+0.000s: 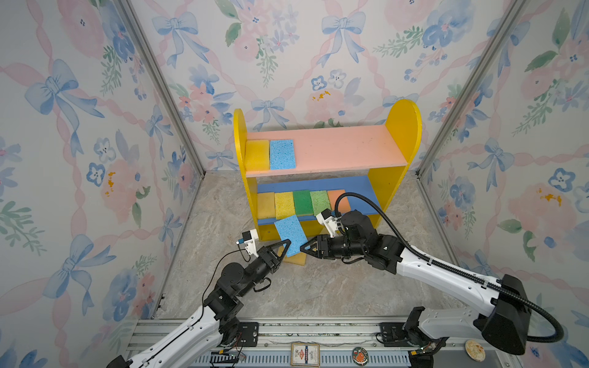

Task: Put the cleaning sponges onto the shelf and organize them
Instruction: 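Lift the blue sponge toward the left gripper while the left gripper reaches in, then carry the blue sponge to the pink top shelf while the left gripper withdraws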

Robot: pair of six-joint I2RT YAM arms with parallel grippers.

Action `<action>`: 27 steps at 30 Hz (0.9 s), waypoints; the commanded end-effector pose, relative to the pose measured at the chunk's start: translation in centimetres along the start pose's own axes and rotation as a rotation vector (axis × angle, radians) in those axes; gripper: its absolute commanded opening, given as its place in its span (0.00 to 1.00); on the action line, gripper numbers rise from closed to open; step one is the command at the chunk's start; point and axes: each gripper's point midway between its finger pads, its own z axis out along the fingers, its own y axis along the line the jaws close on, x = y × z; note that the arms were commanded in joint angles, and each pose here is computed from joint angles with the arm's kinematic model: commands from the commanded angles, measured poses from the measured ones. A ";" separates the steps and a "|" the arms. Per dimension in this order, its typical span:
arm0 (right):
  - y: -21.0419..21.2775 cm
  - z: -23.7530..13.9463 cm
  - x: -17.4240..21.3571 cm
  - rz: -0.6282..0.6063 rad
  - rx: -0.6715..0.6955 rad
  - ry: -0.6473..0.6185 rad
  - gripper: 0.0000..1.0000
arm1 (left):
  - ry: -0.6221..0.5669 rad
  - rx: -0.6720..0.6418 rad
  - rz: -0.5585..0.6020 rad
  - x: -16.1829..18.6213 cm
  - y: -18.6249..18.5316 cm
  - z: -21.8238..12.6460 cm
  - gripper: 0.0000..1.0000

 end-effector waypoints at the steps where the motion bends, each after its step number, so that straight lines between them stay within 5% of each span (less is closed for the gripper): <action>1: 2.4 -0.5 -1.1 -0.021 -0.060 -0.040 0.46 | 0.004 0.032 -0.001 0.1 -0.4 -0.3 0.09; 15: 2.1 -1.0 -1.1 -0.017 -0.038 -0.055 0.16 | -0.001 0.030 0.002 0.0 -0.1 -0.4 0.11; 22: 2.6 -2.5 -1.5 -0.101 0.049 -0.066 0.15 | 0.032 0.028 0.073 -0.2 -0.7 -0.5 0.55; 27: 4.7 -4.8 -2.4 -0.235 0.118 -0.087 0.14 | 0.038 -0.166 0.298 -1.8 -1.1 -0.7 0.82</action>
